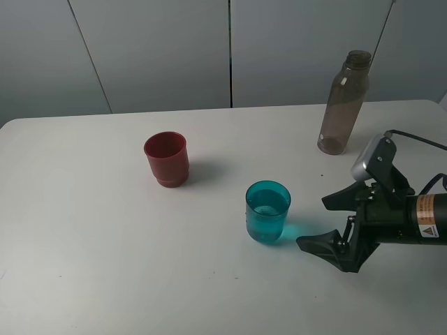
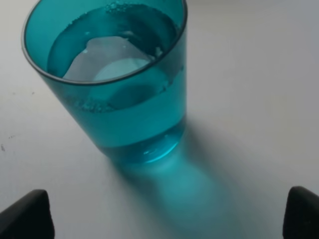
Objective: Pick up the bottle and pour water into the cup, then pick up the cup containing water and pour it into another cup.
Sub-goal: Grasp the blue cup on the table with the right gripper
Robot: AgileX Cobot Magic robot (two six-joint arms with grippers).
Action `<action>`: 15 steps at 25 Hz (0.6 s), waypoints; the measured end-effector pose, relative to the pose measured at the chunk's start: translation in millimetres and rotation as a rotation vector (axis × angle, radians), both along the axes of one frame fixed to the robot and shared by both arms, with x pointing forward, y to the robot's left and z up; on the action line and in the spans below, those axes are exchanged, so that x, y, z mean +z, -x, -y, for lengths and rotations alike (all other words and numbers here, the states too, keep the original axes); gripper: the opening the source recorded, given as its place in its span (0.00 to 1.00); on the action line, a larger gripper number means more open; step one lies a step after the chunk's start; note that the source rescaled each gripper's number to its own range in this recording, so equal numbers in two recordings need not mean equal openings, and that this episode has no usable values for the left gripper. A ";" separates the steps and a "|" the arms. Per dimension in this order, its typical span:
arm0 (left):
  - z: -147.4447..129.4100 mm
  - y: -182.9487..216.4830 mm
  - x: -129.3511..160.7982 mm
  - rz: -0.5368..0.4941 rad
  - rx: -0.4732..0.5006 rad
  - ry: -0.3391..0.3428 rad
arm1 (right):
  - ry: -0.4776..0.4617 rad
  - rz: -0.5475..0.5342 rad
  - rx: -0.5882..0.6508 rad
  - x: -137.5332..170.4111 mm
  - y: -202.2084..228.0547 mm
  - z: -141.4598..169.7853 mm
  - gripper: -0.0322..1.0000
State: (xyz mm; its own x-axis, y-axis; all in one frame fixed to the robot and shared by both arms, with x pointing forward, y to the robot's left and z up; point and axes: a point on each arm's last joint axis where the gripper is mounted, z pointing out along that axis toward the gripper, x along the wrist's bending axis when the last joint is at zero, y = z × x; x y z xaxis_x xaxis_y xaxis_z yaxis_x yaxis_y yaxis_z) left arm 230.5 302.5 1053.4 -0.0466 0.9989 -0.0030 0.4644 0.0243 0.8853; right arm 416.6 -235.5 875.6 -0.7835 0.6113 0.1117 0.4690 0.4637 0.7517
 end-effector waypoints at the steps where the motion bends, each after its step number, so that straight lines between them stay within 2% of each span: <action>1: 0.0 0.0 0.0 0.000 0.000 0.000 | -0.002 -0.002 -0.004 0.0 -0.1 0.0 1.00; 7: 0.0 0.0 0.0 0.000 0.000 0.000 | -0.016 -0.006 0.011 0.7 1.1 -2.4 1.00; 12: 0.0 0.0 0.0 0.000 0.000 0.000 | 0.018 0.017 0.125 -0.5 7.2 -11.8 1.00; 15: 0.0 0.0 0.0 0.000 0.000 0.000 | 0.030 0.037 0.154 -0.4 7.4 -14.0 1.00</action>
